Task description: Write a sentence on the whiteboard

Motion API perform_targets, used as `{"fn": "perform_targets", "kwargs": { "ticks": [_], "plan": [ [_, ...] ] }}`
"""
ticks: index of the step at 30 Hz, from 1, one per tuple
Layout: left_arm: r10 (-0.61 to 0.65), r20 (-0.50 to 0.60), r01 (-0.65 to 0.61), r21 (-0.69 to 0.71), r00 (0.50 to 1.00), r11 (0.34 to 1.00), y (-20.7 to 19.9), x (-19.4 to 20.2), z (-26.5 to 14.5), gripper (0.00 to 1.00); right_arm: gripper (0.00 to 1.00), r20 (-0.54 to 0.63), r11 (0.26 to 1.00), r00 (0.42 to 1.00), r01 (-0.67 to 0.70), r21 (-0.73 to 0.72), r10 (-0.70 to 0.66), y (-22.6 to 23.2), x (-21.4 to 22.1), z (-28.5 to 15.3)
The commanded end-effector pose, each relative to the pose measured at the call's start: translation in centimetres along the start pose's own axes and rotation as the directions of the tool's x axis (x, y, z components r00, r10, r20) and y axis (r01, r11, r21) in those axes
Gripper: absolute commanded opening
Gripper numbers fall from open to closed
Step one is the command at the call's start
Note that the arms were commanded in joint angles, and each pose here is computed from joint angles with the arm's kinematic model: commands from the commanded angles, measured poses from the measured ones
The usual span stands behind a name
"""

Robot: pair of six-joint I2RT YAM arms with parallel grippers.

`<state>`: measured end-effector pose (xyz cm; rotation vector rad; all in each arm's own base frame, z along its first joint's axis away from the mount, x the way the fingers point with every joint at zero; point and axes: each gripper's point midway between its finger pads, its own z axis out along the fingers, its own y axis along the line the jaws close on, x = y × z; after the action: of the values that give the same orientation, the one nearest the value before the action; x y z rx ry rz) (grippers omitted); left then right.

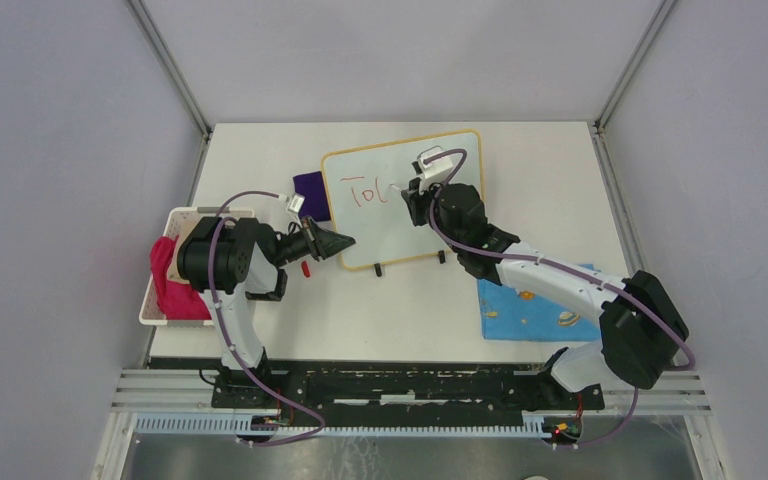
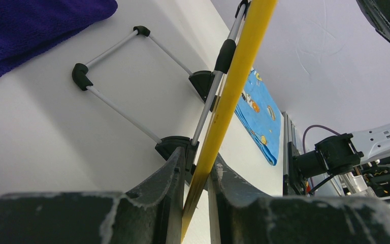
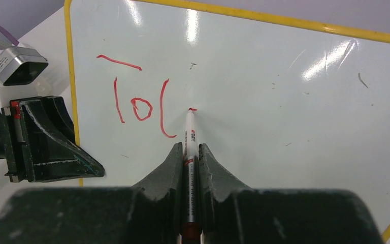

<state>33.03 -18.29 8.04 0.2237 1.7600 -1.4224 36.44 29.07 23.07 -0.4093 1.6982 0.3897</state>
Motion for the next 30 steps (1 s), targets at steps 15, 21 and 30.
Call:
{"fn": "perform_targets", "kwargs": {
  "ticks": [15,21,30],
  "plan": [
    [0.084,0.090,-0.085,0.009,0.992,0.996,-0.1,-1.9,0.2,0.02,0.00,-0.011,0.999,1.000,-0.007,-0.042,0.007,0.4,1.0,-0.7],
    [0.087,0.090,-0.088,0.010,0.992,0.996,-0.2,-1.9,0.2,0.02,0.00,-0.014,1.000,1.000,0.002,-0.011,-0.002,-0.2,1.0,-1.0],
    [0.085,0.091,-0.087,0.010,0.992,0.996,-0.1,-2.0,0.2,0.02,0.00,0.022,1.000,1.000,0.007,0.027,-0.008,-1.1,-1.0,-0.9]
  ]
}}
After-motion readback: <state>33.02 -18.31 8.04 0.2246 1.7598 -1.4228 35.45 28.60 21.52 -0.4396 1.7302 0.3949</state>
